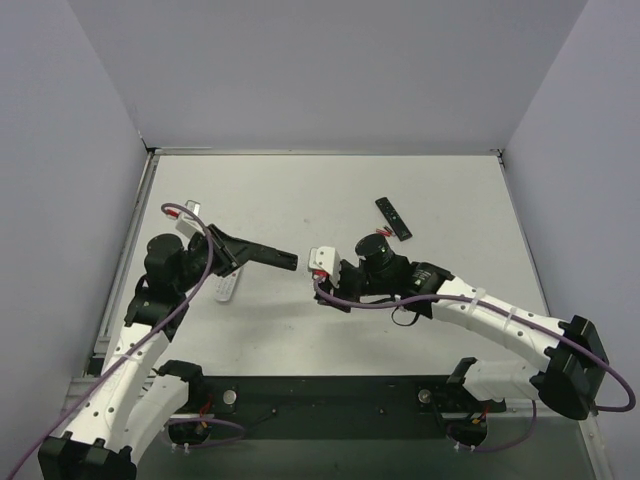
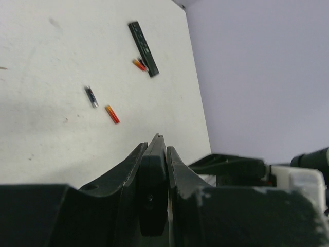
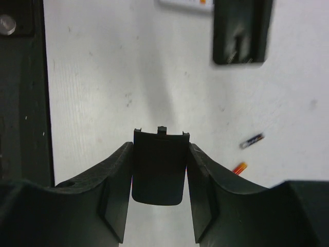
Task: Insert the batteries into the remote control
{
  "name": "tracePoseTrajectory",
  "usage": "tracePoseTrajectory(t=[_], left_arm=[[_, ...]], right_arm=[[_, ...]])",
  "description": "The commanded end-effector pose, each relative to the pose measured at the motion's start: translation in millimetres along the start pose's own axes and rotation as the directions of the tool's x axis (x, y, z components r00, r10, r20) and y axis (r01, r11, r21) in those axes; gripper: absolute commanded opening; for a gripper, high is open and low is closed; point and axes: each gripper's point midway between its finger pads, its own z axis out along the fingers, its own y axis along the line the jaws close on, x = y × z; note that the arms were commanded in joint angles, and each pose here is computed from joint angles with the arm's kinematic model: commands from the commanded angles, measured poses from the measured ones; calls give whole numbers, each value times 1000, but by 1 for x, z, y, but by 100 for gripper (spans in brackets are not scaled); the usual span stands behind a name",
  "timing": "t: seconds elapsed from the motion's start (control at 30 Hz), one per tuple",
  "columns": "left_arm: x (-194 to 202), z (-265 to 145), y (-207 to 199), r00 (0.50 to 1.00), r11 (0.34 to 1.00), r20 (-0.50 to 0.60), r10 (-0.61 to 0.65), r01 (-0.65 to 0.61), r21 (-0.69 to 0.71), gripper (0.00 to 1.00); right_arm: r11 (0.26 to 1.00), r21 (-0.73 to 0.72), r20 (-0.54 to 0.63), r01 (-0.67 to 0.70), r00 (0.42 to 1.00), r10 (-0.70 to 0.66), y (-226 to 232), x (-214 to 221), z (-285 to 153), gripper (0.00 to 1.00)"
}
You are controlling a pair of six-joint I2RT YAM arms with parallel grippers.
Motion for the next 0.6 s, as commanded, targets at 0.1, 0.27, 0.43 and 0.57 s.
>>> tracePoseTrajectory(t=[0.1, 0.27, 0.43, 0.57], left_arm=[[-50, -5, -7, 978, 1000, 206, 14, -11, -17, 0], [-47, -3, 5, 977, 995, 192, 95, -86, -58, 0], [-16, 2, 20, 988, 991, 65, 137, -136, -21, 0], [0, 5, 20, 981, 980, 1, 192, -192, 58, 0]], right_arm=[[994, -60, -189, -90, 979, 78, 27, 55, -15, 24], [972, 156, -259, -173, 943, 209, -7, 78, -25, 24], [773, 460, -229, -436, 783, 578, -47, 125, -51, 26], [594, 629, -222, -502, 616, 756, -62, 171, -73, 27]])
